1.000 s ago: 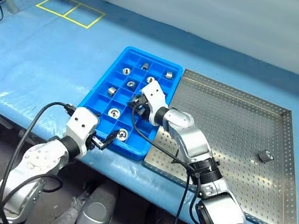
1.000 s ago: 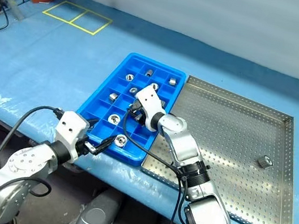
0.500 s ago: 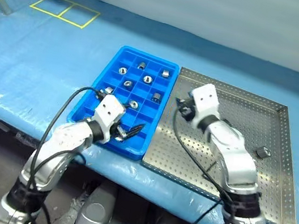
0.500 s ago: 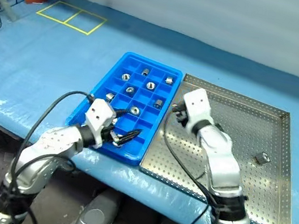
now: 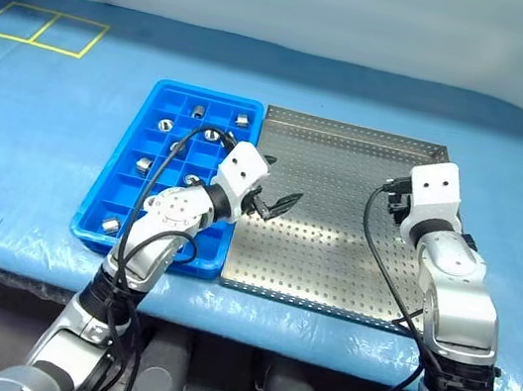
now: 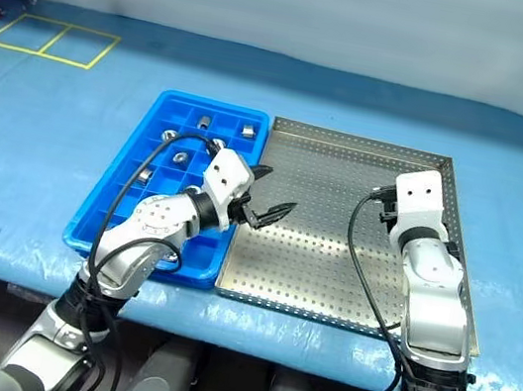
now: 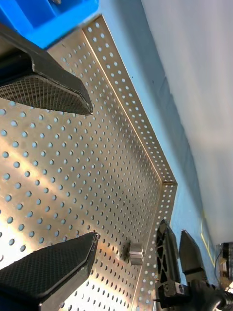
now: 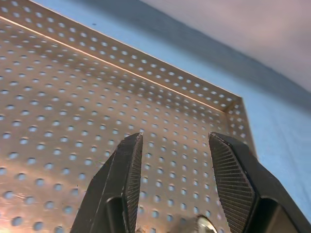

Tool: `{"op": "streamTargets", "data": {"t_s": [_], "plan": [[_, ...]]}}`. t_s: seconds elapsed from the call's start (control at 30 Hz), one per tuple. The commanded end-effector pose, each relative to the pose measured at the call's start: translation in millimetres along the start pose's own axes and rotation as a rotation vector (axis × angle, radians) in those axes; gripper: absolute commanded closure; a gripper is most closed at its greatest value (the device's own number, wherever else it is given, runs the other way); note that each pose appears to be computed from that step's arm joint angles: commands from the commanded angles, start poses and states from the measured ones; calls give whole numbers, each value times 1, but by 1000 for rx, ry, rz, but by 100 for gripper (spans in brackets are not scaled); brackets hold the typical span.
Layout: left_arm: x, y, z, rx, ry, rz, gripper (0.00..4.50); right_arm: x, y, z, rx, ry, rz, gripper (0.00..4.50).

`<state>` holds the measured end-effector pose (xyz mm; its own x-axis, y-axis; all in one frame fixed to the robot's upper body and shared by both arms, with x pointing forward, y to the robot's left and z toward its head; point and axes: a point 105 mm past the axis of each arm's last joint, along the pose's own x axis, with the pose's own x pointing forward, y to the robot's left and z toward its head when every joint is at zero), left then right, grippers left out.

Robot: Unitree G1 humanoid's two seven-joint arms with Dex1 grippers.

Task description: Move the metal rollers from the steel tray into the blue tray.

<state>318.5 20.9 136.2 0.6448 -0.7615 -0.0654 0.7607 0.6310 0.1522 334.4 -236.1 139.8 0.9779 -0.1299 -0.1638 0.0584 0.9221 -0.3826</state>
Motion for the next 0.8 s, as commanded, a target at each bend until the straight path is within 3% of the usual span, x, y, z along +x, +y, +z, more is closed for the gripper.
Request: {"op": "streamTargets", "data": {"t_s": [0.03,0.53,0.67,0.8], "plan": [[-2,-8,5,-2,-28,-25,27,-2,-16,-7,49,32,-56,223],[8,-51,24,25,-76,-288,27,0,-15,-37,184,167,-55,223],[9,-55,25,24,-81,-304,27,1,-20,-40,177,174,-103,138],[7,-60,21,17,-72,-317,27,2,-26,-44,163,190,-148,138]]}}
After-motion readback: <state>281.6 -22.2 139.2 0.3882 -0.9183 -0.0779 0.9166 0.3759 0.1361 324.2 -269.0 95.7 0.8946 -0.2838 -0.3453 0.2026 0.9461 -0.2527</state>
